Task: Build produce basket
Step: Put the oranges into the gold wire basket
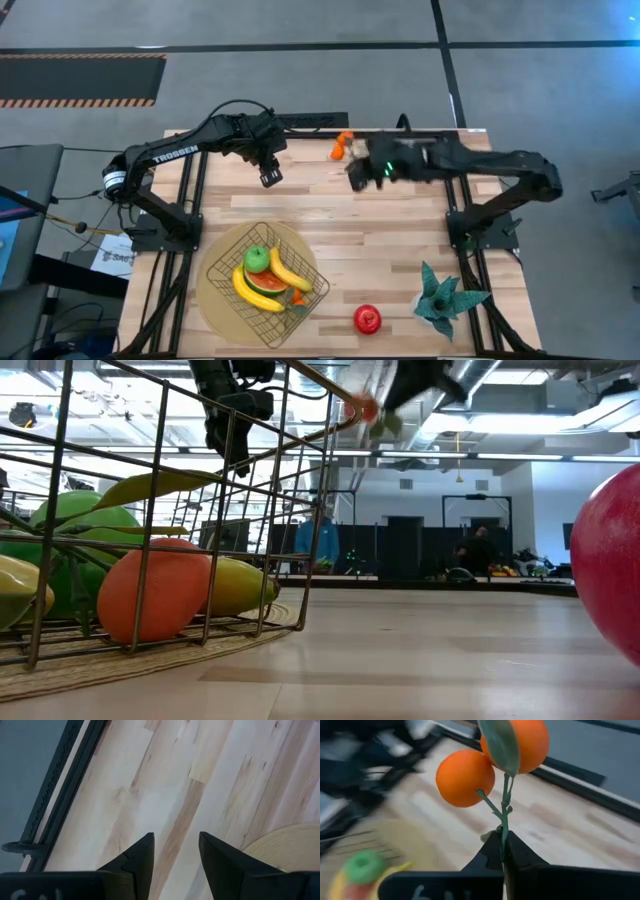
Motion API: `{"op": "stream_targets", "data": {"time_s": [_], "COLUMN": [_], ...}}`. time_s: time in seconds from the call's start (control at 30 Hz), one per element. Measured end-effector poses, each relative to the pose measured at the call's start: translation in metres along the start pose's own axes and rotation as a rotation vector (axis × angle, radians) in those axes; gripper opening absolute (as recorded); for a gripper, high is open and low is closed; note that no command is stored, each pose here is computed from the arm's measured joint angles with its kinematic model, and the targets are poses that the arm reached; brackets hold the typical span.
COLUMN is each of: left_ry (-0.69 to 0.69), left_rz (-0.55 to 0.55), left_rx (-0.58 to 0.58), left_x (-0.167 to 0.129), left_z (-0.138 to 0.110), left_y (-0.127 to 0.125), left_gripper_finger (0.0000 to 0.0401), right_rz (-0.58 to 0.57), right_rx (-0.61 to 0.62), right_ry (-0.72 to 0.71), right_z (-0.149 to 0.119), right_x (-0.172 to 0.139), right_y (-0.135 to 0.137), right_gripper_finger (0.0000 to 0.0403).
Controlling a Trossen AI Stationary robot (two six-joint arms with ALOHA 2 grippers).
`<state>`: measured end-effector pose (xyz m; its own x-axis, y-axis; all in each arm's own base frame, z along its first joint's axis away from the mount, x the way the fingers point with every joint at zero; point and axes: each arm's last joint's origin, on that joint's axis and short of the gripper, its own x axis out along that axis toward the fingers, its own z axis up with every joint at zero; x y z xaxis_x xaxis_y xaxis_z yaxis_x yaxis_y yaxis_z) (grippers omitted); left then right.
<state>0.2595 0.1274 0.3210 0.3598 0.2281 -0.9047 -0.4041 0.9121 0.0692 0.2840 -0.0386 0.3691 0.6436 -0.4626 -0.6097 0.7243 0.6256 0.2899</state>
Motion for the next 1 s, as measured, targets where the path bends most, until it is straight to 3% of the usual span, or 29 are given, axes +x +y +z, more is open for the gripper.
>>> {"op": "stream_targets", "data": {"time_s": [0.2, 0.37, 0.73, 1.0], "left_ry": [-0.01, -0.026, -0.055, -0.226], "left_rz": [-0.01, -0.114, -0.199, -0.243], "left_rx": [-0.013, -0.017, 0.01, 0.0], "left_x": [0.0, -0.001, -0.022, -0.062], "left_z": [0.001, 0.003, -0.006, -0.021], "left_y": [-0.001, -0.014, -0.069, -0.118], "left_gripper_finger": [0.0144, 0.0144, 0.0144, 0.0144], "right_rz": [0.05, 0.094, 0.306, 0.385], "right_rx": [-0.032, -0.069, -0.261, -0.341], "right_ry": [-0.081, -0.088, 0.022, 0.073], "right_z": [-0.032, -0.049, -0.092, -0.114], "right_x": [-0.038, -0.053, -0.065, -0.051], "right_y": [0.033, 0.047, 0.085, 0.109], "right_gripper_finger": [0.0, 0.0, 0.0, 0.0]}}
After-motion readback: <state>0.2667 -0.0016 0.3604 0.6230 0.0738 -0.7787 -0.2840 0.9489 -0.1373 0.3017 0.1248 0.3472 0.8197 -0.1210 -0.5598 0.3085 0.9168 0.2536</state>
